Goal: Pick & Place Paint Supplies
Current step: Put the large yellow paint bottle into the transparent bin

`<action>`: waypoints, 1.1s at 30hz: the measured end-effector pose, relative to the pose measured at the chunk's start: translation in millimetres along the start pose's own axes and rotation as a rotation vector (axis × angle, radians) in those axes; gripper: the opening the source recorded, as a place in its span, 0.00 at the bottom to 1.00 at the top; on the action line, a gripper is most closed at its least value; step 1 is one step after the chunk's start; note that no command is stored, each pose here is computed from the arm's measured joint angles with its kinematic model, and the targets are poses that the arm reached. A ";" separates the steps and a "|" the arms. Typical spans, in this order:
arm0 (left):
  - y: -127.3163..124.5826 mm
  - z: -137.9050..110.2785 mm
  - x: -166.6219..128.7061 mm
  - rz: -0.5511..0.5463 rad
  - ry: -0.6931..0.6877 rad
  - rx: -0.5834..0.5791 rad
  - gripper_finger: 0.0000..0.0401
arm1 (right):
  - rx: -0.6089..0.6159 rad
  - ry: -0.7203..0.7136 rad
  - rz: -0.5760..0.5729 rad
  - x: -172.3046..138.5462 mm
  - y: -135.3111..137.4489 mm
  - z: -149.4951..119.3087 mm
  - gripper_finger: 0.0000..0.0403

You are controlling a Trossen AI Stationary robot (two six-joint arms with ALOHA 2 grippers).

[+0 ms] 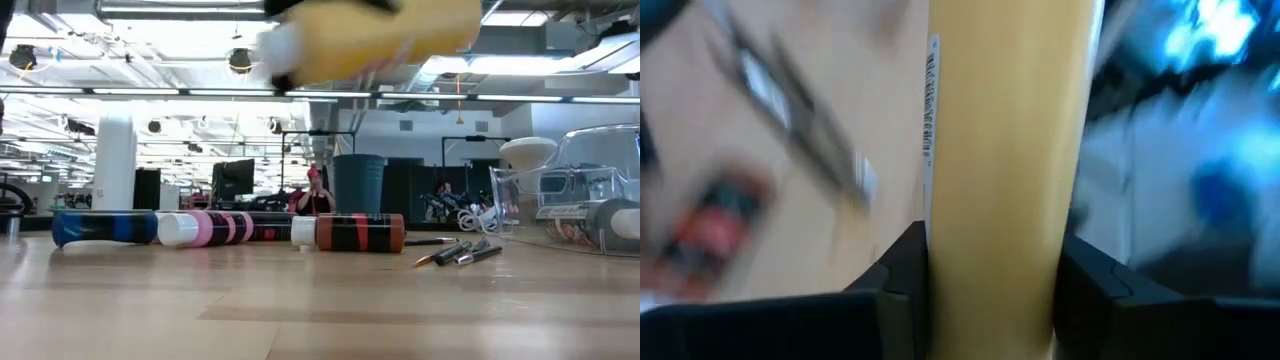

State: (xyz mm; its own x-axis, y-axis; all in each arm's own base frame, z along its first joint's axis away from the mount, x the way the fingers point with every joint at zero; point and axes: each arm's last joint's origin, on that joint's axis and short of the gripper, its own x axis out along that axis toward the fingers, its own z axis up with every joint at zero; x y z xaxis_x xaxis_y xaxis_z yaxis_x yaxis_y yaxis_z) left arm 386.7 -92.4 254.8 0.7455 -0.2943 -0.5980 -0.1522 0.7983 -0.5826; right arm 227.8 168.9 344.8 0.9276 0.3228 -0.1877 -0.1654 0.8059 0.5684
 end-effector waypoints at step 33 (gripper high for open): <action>46.3 137.5 106.3 -0.050 -0.540 -0.592 0.28 | 0.006 -0.051 -0.065 -21.4 12.9 -5.1 0.00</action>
State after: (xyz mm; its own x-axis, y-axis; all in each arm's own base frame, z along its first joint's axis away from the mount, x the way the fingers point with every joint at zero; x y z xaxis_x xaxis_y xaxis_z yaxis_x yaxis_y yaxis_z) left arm 548.2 -14.5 239.9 0.9484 0.0938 -0.3030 -0.3167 0.3350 -0.8874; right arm 204.1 174.9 352.0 0.9522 0.2445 -0.1832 -0.1030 0.8213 0.5611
